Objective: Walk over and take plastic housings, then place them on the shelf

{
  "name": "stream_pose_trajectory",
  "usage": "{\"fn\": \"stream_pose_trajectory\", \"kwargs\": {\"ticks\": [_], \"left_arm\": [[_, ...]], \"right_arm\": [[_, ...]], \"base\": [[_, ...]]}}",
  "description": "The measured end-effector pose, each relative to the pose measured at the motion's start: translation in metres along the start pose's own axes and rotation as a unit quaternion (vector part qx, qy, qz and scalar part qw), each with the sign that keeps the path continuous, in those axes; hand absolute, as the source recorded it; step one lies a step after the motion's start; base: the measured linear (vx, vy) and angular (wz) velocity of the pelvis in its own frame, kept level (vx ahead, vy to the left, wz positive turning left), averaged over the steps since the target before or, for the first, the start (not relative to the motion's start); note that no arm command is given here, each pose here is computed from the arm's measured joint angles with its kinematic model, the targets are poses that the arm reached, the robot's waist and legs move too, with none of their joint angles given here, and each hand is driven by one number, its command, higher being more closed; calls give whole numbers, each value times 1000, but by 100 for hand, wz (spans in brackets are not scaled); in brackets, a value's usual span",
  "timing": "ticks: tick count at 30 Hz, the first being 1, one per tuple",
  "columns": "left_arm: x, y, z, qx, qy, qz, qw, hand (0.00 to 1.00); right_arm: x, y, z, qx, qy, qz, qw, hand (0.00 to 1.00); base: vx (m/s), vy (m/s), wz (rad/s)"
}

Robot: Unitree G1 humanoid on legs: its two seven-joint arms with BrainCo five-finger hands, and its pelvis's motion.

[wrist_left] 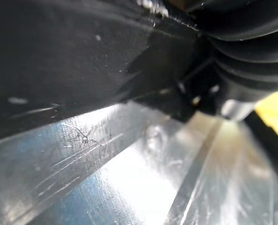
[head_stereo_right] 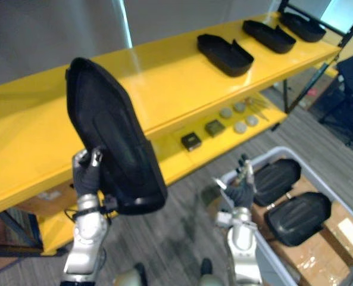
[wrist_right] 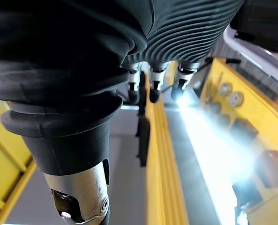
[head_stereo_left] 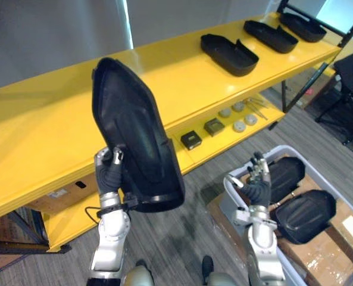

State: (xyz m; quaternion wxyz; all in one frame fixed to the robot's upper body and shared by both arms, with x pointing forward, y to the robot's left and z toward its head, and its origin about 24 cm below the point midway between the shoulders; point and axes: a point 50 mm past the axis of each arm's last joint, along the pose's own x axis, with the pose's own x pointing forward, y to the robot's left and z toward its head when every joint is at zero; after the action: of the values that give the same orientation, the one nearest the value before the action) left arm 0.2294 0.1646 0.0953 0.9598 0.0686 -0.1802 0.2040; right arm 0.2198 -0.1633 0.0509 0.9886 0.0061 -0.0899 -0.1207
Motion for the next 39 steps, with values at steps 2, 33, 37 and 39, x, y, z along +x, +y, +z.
{"fn": "stream_pose_trajectory", "kwargs": {"ticks": [2, 33, 37, 39], "left_arm": [[1, -1, 1, -3, -1, 1, 1000, 100], [4, -8, 14, -25, 10, 45, 999, 100], [0, -1, 21, -23, -18, 43, 999, 100], [1, 4, 23, -1, -34, 39, 999, 100]], "right_arm": [[3, -6, 2, -9, -6, -5, 1000, 0], [-4, 39, 8, 30, -15, 110, 993, 0], [3, 43, 11, 16, -29, 109, 993, 0], [2, 45, 7, 10, -23, 112, 993, 0]], "base": [[-37, -21, 27], [25, 6, -10], [-73, 76, 37], [-16, 18, 72]]}}
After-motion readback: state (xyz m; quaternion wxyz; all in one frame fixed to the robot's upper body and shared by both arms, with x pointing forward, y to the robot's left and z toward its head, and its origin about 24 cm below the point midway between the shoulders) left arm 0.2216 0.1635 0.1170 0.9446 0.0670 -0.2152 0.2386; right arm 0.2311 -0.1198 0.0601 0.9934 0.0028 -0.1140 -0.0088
